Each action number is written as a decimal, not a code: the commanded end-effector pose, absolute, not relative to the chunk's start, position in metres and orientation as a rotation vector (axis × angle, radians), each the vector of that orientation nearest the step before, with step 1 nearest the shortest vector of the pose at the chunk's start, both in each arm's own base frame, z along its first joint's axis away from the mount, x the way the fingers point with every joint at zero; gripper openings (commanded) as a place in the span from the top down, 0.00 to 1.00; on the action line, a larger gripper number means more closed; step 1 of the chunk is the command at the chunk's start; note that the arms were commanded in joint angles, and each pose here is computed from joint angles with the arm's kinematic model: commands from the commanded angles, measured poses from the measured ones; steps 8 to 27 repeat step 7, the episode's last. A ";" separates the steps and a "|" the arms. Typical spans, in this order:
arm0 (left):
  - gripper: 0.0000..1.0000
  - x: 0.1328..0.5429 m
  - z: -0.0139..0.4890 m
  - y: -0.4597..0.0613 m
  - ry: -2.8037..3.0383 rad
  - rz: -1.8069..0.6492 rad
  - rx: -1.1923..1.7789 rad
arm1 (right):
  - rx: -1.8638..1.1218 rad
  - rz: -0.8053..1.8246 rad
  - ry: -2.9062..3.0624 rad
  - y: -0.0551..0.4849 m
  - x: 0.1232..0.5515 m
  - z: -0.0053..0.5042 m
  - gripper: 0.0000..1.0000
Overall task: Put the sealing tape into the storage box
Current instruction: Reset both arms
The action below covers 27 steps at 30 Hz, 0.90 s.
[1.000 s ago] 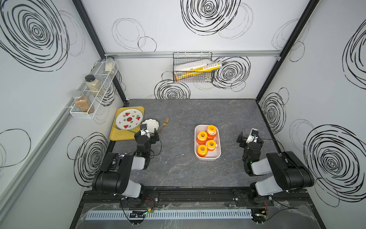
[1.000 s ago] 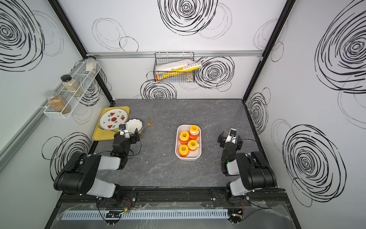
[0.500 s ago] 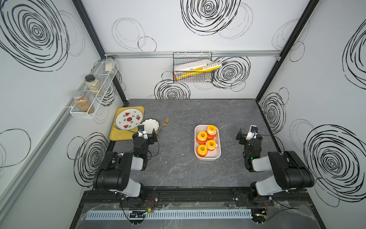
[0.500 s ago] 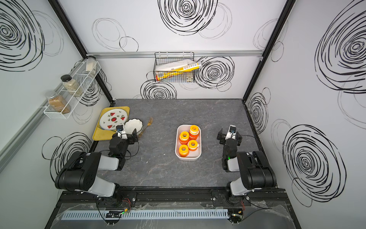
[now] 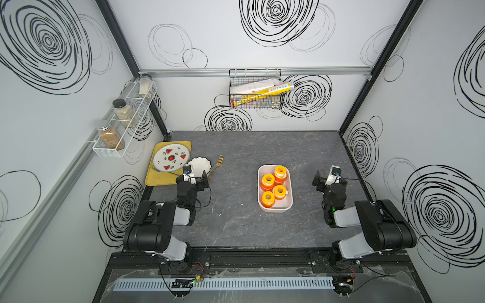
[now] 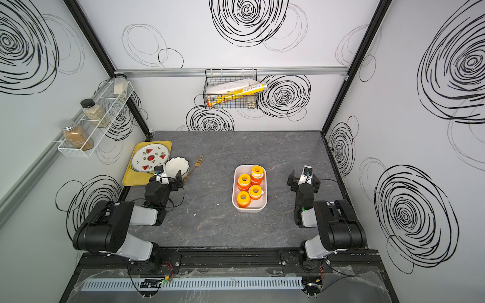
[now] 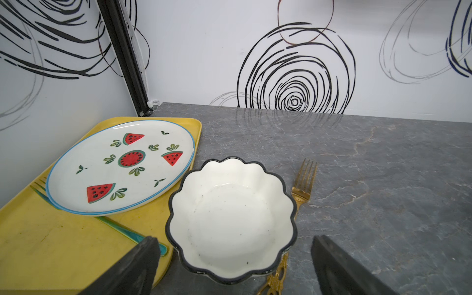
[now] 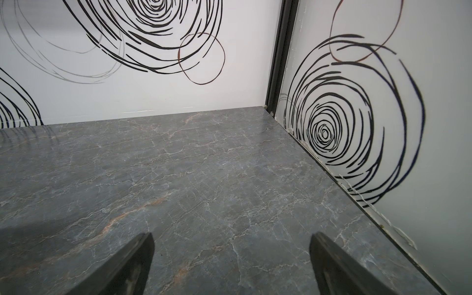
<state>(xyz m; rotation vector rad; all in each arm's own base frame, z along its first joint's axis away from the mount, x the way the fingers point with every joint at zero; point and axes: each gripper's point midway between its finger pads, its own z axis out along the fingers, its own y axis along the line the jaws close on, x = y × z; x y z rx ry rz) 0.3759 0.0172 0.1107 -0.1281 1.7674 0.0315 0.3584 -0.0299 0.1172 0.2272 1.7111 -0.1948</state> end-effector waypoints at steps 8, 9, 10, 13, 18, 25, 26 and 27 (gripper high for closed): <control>0.01 0.382 0.125 0.015 1.713 0.015 -0.126 | 0.232 -0.187 1.689 -0.030 0.360 0.125 0.00; 0.01 0.382 0.125 0.015 1.713 0.015 -0.126 | 0.232 -0.187 1.689 -0.030 0.360 0.125 0.00; 0.01 0.382 0.125 0.015 1.713 0.015 -0.126 | 0.232 -0.187 1.689 -0.030 0.360 0.125 0.00; 0.01 0.382 0.125 0.015 1.713 0.015 -0.126 | 0.232 -0.187 1.689 -0.030 0.360 0.125 0.00; 0.01 0.382 0.125 0.015 1.713 0.015 -0.126 | 0.232 -0.187 1.689 -0.030 0.360 0.125 0.00; 0.01 0.382 0.125 0.015 1.713 0.015 -0.126 | 0.232 -0.187 1.689 -0.030 0.360 0.125 0.00; 0.01 0.382 0.125 0.015 1.713 0.015 -0.126 | 0.232 -0.187 1.689 -0.030 0.360 0.125 0.00; 0.01 0.382 0.125 0.015 1.713 0.015 -0.126 | 0.232 -0.187 1.689 -0.030 0.360 0.125 0.00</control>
